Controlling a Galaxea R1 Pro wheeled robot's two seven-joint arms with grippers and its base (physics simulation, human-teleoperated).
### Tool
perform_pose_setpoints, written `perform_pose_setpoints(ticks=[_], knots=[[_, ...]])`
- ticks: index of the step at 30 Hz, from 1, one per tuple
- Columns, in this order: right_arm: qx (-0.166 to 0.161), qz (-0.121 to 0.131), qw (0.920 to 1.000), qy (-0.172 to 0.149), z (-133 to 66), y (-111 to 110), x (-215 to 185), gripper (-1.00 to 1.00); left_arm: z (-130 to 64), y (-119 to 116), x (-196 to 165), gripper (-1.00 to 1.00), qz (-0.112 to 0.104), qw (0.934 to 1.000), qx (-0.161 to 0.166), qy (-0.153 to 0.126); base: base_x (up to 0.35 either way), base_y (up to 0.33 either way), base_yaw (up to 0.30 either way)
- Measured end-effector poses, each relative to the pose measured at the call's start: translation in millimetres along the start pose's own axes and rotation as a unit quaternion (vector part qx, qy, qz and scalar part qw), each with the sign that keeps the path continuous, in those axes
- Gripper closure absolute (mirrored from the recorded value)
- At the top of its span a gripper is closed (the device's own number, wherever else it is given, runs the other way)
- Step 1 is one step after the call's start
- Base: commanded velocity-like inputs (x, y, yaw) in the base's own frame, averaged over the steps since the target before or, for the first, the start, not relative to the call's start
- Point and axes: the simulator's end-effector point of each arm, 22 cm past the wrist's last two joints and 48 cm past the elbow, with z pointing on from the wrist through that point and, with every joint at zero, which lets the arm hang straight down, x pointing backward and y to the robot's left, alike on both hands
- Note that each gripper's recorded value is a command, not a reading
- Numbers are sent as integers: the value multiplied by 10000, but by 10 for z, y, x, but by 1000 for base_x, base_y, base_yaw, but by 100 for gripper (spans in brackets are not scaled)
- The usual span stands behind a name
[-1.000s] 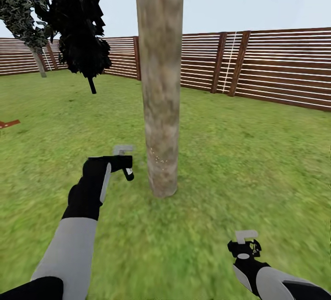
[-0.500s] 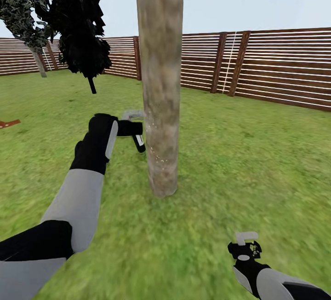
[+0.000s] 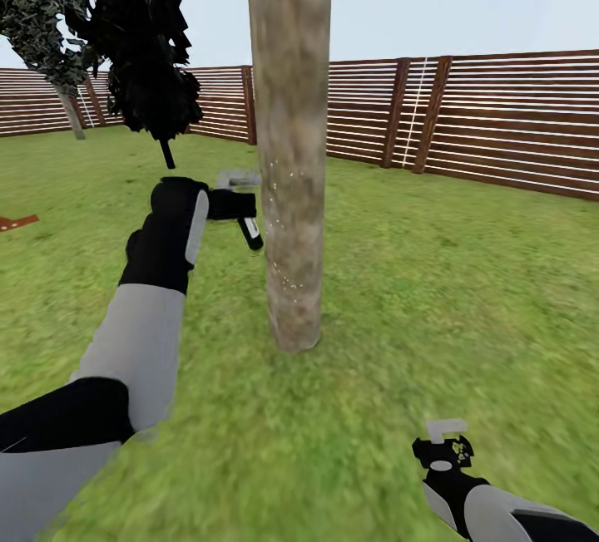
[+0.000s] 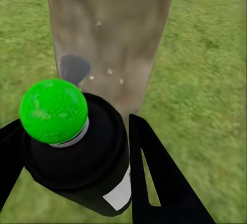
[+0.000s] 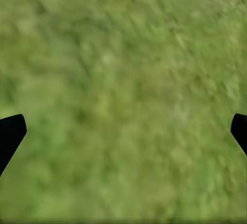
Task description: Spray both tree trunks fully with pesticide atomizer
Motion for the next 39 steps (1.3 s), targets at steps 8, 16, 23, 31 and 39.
perform_pose_setpoints(ticks=[8,16,23,31,39], knots=[[0,1,10000,0,0,0,0,-100,-264,-214,-1355,100,352,9989,26,-323,0,0,0],[-1,0,10000,0,0,1,0,-100,-687,-671,-2126,100,201,9937,736,-825,0,0,0],[-1,-1,10000,3,2,2,2,-100,-684,-580,-2171,100,87,9944,745,-745,0,0,0],[-1,0,10000,3,1,1,2,-100,134,-246,-1005,100,-341,9960,603,560,0,0,0],[0,0,10000,2,1,1,1,-100,248,-320,-808,100,-365,9947,667,685,0,0,0]])
